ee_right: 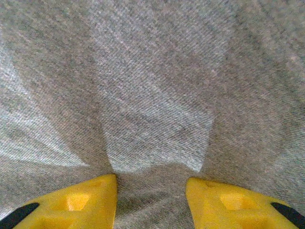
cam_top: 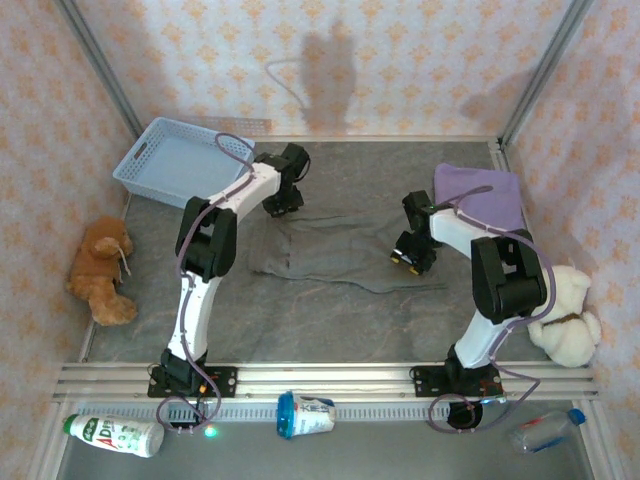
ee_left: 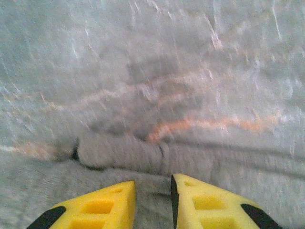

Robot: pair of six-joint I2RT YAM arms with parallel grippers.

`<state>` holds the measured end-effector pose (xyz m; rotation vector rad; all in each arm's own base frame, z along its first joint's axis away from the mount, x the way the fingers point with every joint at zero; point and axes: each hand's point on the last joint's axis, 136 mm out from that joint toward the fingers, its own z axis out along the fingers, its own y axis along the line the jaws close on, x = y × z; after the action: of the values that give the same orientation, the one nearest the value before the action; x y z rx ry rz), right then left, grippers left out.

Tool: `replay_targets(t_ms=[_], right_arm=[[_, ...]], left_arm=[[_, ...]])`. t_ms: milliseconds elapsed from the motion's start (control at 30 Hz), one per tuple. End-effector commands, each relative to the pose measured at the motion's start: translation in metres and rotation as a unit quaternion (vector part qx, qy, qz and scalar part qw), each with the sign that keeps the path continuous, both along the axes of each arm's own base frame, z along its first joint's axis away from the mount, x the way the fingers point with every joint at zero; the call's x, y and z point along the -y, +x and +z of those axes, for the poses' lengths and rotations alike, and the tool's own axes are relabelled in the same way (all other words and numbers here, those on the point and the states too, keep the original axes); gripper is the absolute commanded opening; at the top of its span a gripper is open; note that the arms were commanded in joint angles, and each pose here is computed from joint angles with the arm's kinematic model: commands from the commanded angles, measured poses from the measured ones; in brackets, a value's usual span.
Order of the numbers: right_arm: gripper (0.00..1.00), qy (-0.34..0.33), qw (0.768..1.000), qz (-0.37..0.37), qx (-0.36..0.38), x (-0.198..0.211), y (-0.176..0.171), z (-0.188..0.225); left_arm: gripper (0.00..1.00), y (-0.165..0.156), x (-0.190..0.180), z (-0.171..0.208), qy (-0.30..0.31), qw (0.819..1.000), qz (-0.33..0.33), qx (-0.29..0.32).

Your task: Fold and stack the mixed laundry pile

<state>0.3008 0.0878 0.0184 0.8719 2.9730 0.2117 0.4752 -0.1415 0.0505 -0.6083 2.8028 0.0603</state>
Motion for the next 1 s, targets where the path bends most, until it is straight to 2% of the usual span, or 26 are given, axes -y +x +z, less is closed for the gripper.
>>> replay_targets(t_ms=[0, 67, 133, 200, 267, 367, 467, 500, 533, 667, 767, 967], right_arm=[[0.45, -0.083, 0.995, 0.010, -0.062, 0.034, -0.029, -0.022], [0.47, -0.069, 0.996, 0.016, -0.054, 0.028, -0.022, -0.017], [0.49, -0.050, 0.998, 0.020, -0.035, 0.020, -0.014, -0.007], [0.55, -0.028, 0.999, 0.026, -0.009, 0.012, -0.003, 0.009], [0.64, -0.010, 0.999, 0.032, 0.016, 0.005, 0.007, 0.026], [0.77, 0.008, 0.998, 0.041, 0.046, -0.003, 0.019, 0.050], [0.94, 0.018, 0.996, 0.046, 0.069, -0.008, 0.029, 0.067], [0.96, 0.019, 0.996, 0.046, 0.073, -0.009, 0.032, 0.071], [1.00, 0.020, 0.996, 0.046, 0.078, -0.009, 0.035, 0.075], [0.99, 0.029, 0.995, 0.049, 0.084, -0.014, 0.041, 0.081], [0.99, 0.029, 0.995, 0.049, 0.084, -0.014, 0.042, 0.083], [0.99, 0.020, 0.995, 0.046, 0.090, -0.010, 0.040, 0.091]], left_arm=[[0.27, -0.001, -0.028, 0.006, 0.058, 0.998, 0.017, -0.011], [0.29, -0.003, -0.024, 0.014, 0.040, 0.999, 0.015, -0.008], [0.36, -0.008, -0.017, 0.027, 0.014, 1.000, 0.008, -0.006], [0.52, -0.018, -0.008, 0.044, -0.020, 1.000, -0.009, -0.005], [0.64, -0.033, -0.006, 0.059, -0.038, 0.999, -0.026, -0.006], [0.75, -0.062, -0.009, 0.075, -0.054, 0.997, -0.049, -0.008], [0.81, -0.090, -0.017, 0.081, -0.071, 0.996, -0.061, -0.004], [0.84, -0.098, -0.019, 0.079, -0.072, 0.995, -0.063, -0.006], [0.84, -0.107, -0.023, 0.074, -0.072, 0.995, -0.064, -0.010], [0.85, -0.129, -0.023, 0.049, -0.089, 0.993, -0.074, -0.020], [0.82, -0.131, -0.019, 0.029, -0.100, 0.992, -0.079, -0.021], [0.78, -0.124, -0.023, -0.005, -0.077, 0.994, -0.065, -0.038]])
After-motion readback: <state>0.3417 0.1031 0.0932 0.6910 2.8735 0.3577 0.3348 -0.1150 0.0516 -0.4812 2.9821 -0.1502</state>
